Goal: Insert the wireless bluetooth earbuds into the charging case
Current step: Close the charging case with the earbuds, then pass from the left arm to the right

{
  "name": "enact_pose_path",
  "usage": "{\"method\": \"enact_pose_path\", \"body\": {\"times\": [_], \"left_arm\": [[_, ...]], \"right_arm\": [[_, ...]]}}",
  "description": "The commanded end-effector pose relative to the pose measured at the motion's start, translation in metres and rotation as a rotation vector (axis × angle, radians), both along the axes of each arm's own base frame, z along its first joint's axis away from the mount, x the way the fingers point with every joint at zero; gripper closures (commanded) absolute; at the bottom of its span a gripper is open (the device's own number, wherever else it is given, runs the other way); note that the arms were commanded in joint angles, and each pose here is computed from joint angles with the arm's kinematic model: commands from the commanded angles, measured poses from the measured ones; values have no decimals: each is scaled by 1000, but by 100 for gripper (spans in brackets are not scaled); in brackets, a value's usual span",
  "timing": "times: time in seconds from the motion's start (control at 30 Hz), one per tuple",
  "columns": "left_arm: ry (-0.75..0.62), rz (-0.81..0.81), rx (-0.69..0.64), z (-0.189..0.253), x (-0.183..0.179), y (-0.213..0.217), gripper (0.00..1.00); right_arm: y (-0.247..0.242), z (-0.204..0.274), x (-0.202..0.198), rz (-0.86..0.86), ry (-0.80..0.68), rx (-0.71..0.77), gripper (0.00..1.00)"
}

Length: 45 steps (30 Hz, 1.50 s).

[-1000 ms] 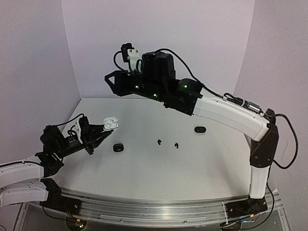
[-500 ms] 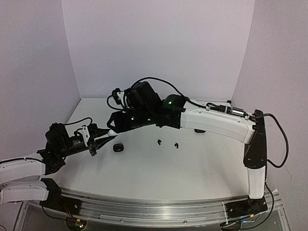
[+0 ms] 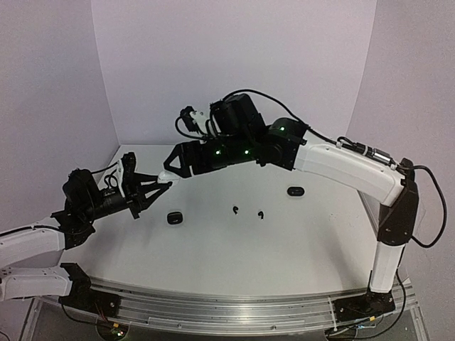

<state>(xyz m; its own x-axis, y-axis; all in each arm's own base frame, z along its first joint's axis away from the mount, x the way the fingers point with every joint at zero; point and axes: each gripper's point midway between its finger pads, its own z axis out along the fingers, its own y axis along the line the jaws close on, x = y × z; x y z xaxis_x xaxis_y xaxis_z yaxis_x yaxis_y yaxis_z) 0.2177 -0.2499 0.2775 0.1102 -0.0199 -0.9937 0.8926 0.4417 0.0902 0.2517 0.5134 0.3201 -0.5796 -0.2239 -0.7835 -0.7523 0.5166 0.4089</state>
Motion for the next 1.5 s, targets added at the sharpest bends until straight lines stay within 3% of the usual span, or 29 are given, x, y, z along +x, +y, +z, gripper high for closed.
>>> {"method": "enact_pose_path", "body": {"times": [0.0, 0.07, 0.2, 0.33, 0.53, 0.73, 1.03, 1.47], "left_arm": [[339, -201, -261, 47, -13, -6, 100], [462, -253, -346, 55, -12, -6, 100], [568, -305, -459, 73, -5, -5, 100], [542, -334, -472, 89, -5, -6, 100], [517, -368, -472, 99, -9, -8, 100], [499, -384, -460, 101, -13, -8, 100], [453, -396, -448, 104, -18, -7, 100], [472, -386, -450, 100, -16, -8, 100]], "right_arm": [[-13, 65, -7, 123, -88, 136, 19], [-12, 71, -11, 155, -120, 159, 18], [-13, 85, -23, 234, -157, 256, 19], [-18, 98, -37, 296, -186, 358, 23], [-7, 71, -36, 307, -99, 347, 26], [-4, 80, -33, 304, -123, 389, 29], [8, 69, -21, 277, -100, 389, 47], [11, 75, -26, 321, -101, 405, 93]]}}
